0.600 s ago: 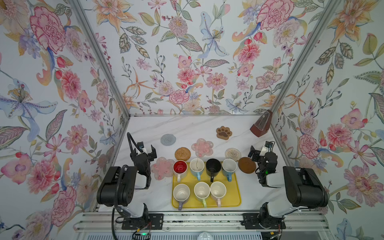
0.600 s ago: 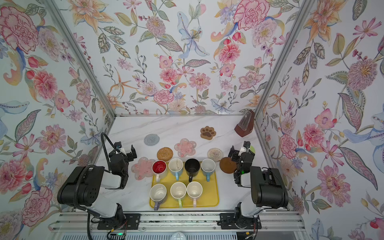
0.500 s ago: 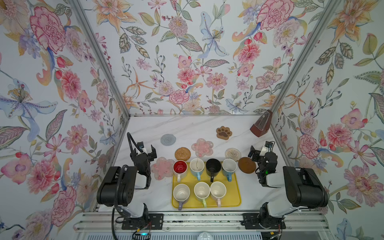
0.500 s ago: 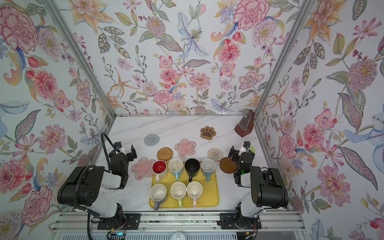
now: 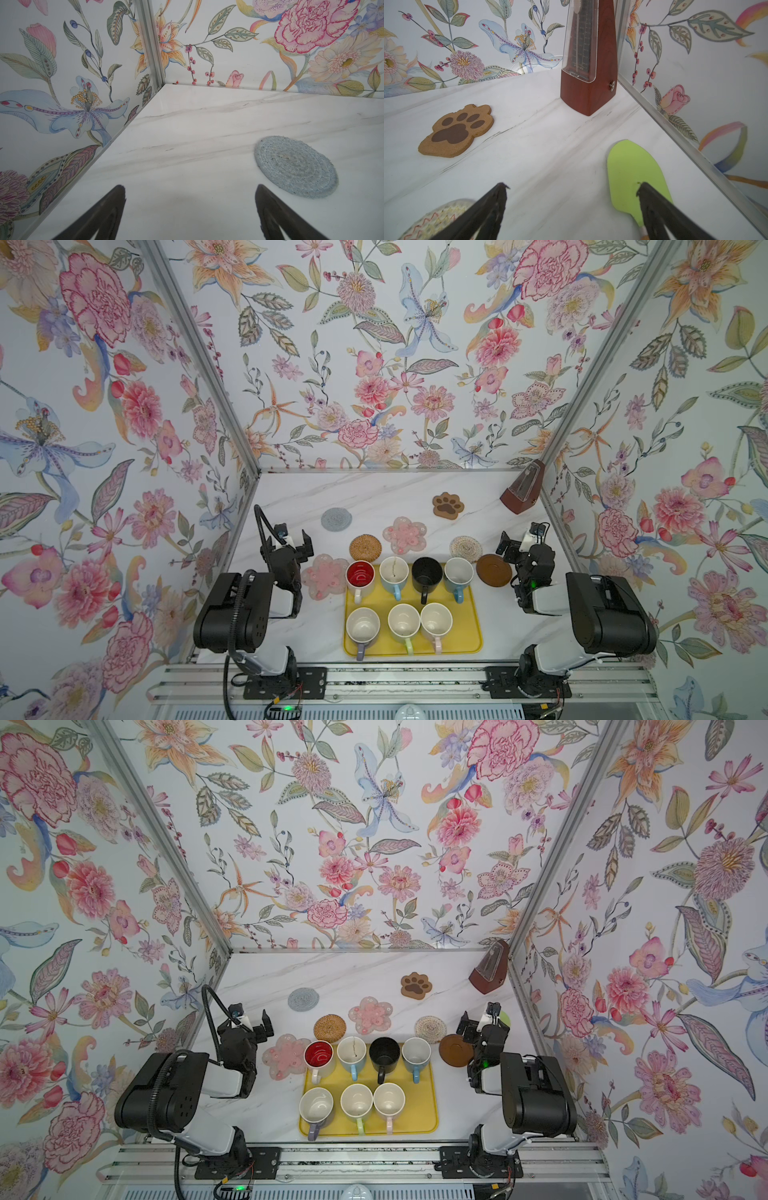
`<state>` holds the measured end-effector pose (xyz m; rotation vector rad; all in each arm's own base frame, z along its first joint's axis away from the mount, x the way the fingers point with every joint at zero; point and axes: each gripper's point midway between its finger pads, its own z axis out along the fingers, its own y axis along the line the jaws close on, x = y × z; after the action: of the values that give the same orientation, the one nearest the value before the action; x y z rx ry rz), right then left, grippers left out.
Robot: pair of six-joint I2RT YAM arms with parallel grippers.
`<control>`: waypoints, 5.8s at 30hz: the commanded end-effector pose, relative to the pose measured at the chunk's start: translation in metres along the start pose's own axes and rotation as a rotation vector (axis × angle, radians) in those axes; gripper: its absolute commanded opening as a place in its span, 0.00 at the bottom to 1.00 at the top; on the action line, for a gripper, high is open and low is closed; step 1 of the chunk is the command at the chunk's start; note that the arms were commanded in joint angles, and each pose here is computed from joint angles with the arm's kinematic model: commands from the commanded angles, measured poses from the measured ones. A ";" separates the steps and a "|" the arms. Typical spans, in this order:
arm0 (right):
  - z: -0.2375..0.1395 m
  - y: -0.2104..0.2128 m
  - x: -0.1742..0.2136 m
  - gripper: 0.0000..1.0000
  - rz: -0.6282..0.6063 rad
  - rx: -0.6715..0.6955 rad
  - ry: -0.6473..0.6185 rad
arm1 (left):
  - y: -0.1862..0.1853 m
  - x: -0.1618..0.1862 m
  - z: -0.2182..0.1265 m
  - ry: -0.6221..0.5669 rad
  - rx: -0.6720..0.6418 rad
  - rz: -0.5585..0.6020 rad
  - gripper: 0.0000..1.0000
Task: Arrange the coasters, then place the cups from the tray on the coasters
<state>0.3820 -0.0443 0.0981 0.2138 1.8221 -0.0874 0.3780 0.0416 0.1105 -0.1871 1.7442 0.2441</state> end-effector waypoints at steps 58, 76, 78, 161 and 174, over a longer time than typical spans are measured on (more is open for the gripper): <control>0.003 0.066 -0.070 0.99 0.221 -0.073 0.381 | 0.028 -0.080 -0.093 0.049 -0.070 -0.508 0.99; 0.112 0.150 0.005 0.99 -0.033 -0.134 0.744 | 0.016 -0.070 -0.107 0.161 0.002 -0.493 0.99; 0.116 0.156 0.010 0.99 -0.046 -0.141 0.756 | 0.017 -0.069 -0.109 0.161 -0.004 -0.494 0.99; 0.139 0.258 0.008 0.99 -0.213 -0.285 0.718 | 0.010 -0.066 -0.107 0.235 0.017 -0.472 0.99; 0.160 0.252 0.010 0.99 -0.158 -0.189 0.690 | 0.008 -0.068 -0.104 0.237 0.020 -0.473 0.99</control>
<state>0.5737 0.1831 0.0623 -0.1020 2.5191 0.0921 0.2869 0.0227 0.1817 -0.6450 1.8928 -0.1334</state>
